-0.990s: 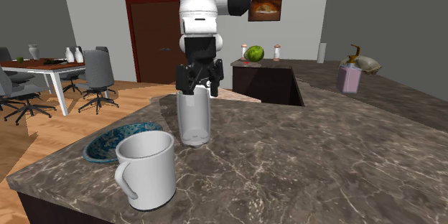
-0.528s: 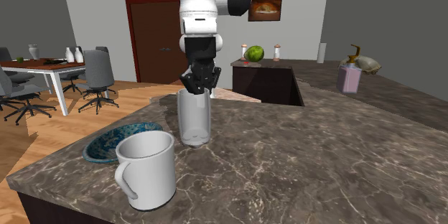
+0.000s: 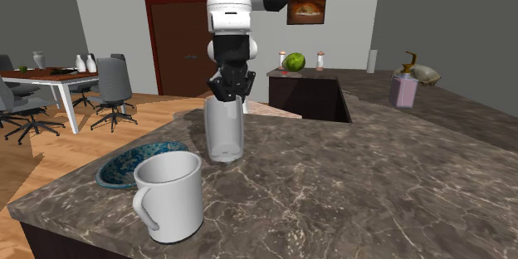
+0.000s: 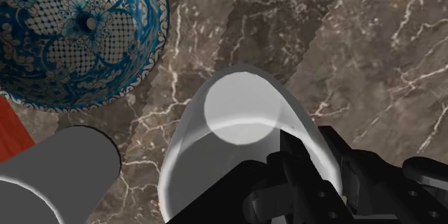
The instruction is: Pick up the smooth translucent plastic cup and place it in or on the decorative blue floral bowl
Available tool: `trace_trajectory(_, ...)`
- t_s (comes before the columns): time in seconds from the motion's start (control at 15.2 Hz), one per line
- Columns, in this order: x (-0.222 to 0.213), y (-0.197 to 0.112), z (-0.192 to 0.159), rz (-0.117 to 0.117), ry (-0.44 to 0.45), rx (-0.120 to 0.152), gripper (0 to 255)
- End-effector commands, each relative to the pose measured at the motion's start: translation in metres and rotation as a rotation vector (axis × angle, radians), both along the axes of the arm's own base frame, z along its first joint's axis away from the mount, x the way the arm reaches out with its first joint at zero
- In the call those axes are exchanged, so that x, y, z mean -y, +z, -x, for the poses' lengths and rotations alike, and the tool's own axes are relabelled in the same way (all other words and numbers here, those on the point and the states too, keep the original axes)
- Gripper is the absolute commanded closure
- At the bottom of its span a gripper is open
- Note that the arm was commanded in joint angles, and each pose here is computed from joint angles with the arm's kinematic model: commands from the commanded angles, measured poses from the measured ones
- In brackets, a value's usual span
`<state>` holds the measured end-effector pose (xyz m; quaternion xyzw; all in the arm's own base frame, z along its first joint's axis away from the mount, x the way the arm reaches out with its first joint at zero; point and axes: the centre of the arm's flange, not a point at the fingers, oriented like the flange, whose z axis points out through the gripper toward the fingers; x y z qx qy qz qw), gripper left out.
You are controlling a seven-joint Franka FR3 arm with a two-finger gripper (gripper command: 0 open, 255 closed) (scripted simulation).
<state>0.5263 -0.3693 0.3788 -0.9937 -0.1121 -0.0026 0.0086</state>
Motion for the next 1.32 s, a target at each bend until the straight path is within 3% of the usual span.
trace_trajectory(0.0,0.000,0.011,0.000,0.000,0.000,0.000,255)
trace_trajectory(1.25,0.012,0.109,0.004,0.000,0.000,0.000,255)
